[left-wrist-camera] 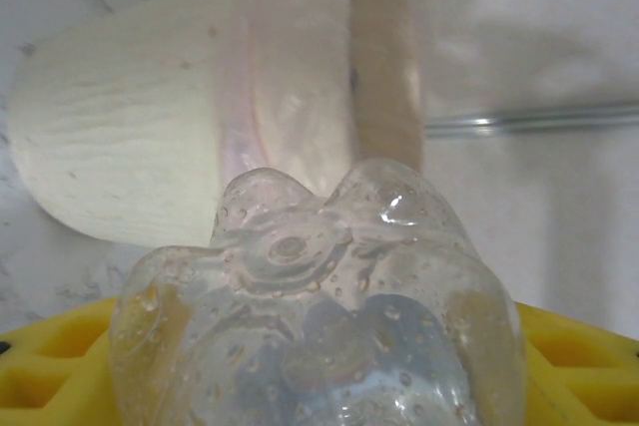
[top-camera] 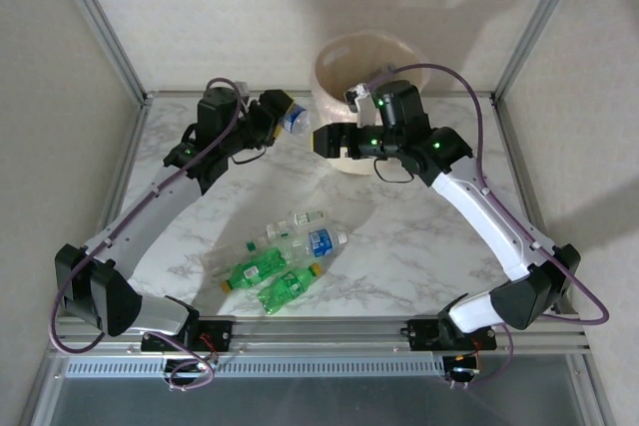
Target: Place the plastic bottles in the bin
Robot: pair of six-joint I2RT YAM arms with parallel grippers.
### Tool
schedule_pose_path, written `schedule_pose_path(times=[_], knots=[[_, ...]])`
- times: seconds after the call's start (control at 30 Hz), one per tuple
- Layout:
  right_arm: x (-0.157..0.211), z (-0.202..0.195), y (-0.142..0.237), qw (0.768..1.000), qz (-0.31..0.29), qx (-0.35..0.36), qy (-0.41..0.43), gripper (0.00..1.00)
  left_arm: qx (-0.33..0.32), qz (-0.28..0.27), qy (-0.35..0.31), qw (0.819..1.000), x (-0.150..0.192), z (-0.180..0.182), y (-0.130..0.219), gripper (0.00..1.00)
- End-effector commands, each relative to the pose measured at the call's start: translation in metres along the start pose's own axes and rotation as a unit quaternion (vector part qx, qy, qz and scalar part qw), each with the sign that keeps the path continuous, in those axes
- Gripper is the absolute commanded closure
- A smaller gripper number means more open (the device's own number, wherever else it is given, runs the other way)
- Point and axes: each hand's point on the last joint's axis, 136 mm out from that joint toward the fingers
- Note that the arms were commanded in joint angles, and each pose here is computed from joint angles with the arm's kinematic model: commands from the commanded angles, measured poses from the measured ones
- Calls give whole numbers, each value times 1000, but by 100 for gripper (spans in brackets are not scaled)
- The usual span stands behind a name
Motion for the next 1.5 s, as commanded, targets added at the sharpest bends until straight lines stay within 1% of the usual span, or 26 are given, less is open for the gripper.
schedule_pose_path(times=[0.0, 0.1, 0.2, 0.37, 0.4, 0.43, 0.5, 0.53, 0.57, 0.6, 0.7, 0.77, 0.83, 0.97, 1.07, 1.17, 1.27, 1.4, 1.47], knots=[[-8, 8, 5, 1000, -6, -15, 5, 22, 77, 28, -27, 996, 5, -44, 11, 43], [-9, 12, 6, 1000, -7, -24, 3, 32, 86, 37, -31, 995, 7, -49, 11, 43], [-10, 14, 6, 1000, -8, -27, 1, 49, 88, 38, -36, 995, 7, -52, 12, 43], [-11, 17, 10, 999, -13, -33, 0, 67, 84, 33, -37, 995, 5, -51, 11, 43], [-11, 18, 10, 999, -14, -34, 1, 71, 84, 32, -38, 995, 5, -51, 10, 41], [-12, 18, 11, 999, -15, -34, 1, 73, 82, 30, -37, 995, 4, -50, 10, 37], [-12, 18, 12, 999, -18, -32, 1, 77, 82, 21, -43, 996, 2, -52, 12, 21], [-13, 18, 13, 999, -21, -30, 1, 78, 79, 12, -47, 996, -1, -52, 14, 14], [-14, 17, 15, 999, -24, -27, 1, 79, 74, -2, -54, 996, -5, -52, 17, 4], [-16, 17, 17, 999, -30, -25, 2, 80, 69, -16, -61, 996, -9, -52, 20, 0], [-23, 18, 24, 999, -49, -17, 3, 82, 54, -37, -82, 994, -17, -56, 25, 0], [-33, 16, 29, 998, -70, 0, 4, 83, 48, -51, -100, 993, -22, -60, 28, 0], [-48, 12, 37, 995, -100, 26, 3, 83, 41, -71, -120, 989, -29, -64, 35, 0], [-86, -6, 52, 983, -159, 87, -9, 83, 29, -120, -178, 976, -40, -78, 55, 0], [-111, -30, 60, 972, -188, 135, -28, 83, 17, -120, -206, 971, -38, -81, 54, 0], [-132, -54, 60, 966, -195, 162, -47, 83, 6, -119, -240, 964, -30, -84, 54, 1], [-145, -71, 52, 962, -195, 185, -54, 83, -6, -127, -252, 959, -30, -83, 57, 1], [-152, -97, 36, 955, -185, 221, -69, 83, -18, -129, -260, 957, -31, -77, 59, 3], [-153, -108, 26, 953, -178, 235, -74, 80, -27, -132, -263, 955, -32, -75, 61, 4]])
Point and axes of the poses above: each hand's point on the last joint's axis, 136 mm out from that joint toward the fingers, its own y axis back along the fingers, its own z axis along the line the jaws close on, x = y × z, and after that the axes turned 2 degrees about -y, right-handed
